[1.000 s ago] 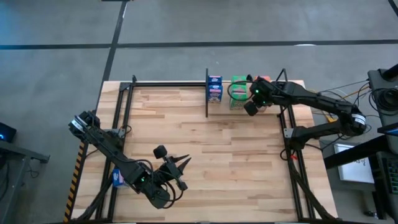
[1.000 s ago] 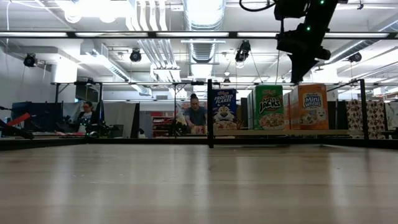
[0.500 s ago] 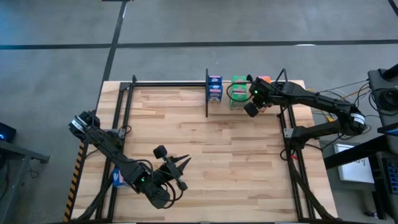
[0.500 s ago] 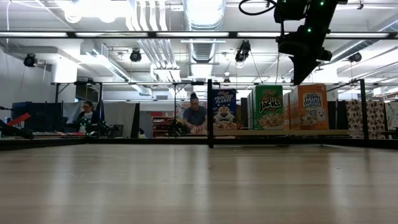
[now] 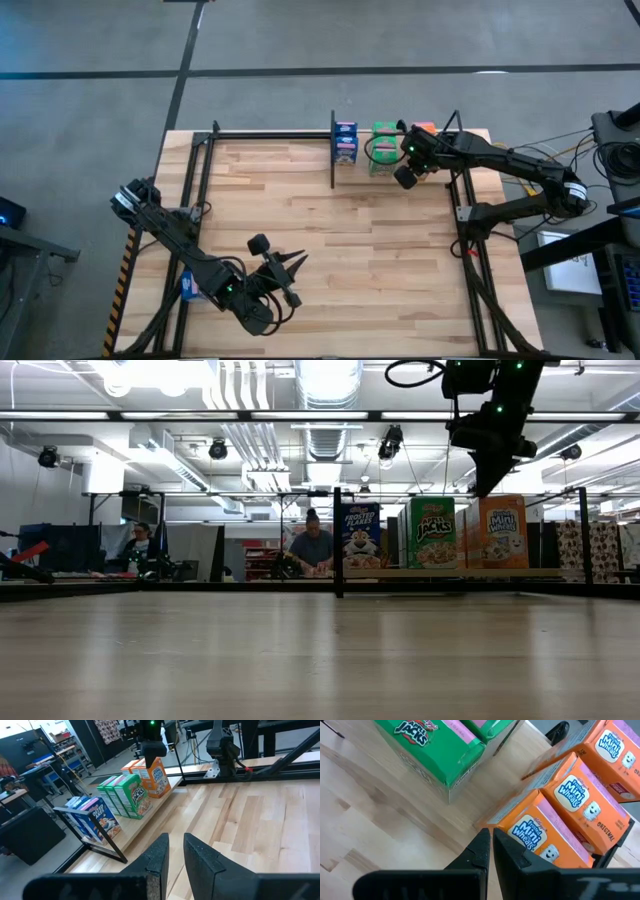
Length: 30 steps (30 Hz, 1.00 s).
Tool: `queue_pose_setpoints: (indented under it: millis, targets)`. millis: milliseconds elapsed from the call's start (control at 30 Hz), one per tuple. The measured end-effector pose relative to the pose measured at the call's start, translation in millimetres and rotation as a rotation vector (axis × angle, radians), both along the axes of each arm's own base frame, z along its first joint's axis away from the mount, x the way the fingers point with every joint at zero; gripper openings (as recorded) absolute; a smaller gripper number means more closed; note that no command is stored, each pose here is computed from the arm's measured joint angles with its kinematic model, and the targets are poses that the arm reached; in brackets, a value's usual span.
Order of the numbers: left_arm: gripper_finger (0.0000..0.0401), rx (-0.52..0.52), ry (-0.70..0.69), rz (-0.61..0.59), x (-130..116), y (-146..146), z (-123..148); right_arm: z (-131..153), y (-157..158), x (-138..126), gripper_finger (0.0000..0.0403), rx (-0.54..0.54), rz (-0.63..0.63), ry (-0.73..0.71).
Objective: Stack cereal on shelf
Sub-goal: Put the orange cereal box on the shelf aligned with the other orange cereal box on the shelf
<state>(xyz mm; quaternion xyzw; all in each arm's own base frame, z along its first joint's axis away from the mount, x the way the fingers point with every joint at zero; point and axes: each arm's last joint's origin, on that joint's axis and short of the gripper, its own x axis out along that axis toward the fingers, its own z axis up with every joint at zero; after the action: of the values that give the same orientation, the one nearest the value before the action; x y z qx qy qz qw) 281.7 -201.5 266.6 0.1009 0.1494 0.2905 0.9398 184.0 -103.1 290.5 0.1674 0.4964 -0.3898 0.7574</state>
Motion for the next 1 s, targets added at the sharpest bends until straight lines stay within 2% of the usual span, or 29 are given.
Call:
queue_pose_setpoints:
  millis: [233, 500, 633, 1000]
  targets:
    - [0.0041, -0.001, -0.001, 0.000, 0.0, 0.0, 0.0, 0.2, 0.1, 0.0, 0.0012, 0.000, 0.001, -0.003]
    - [0.0041, 0.000, -0.001, 0.000, 0.0, 0.0, 0.0, 3.7, -3.8, 9.1, 0.0012, -0.053, 0.016, -0.081]
    - [0.0041, 0.000, -0.001, 0.000, 0.0, 0.0, 0.0, 0.4, -5.8, 9.3, 0.0012, -0.081, -0.003, -0.038]
    - [0.0041, 0.000, -0.001, 0.000, 0.0, 0.0, 0.0, -3.9, -5.2, 7.7, 0.0012, -0.059, -0.003, 0.007]
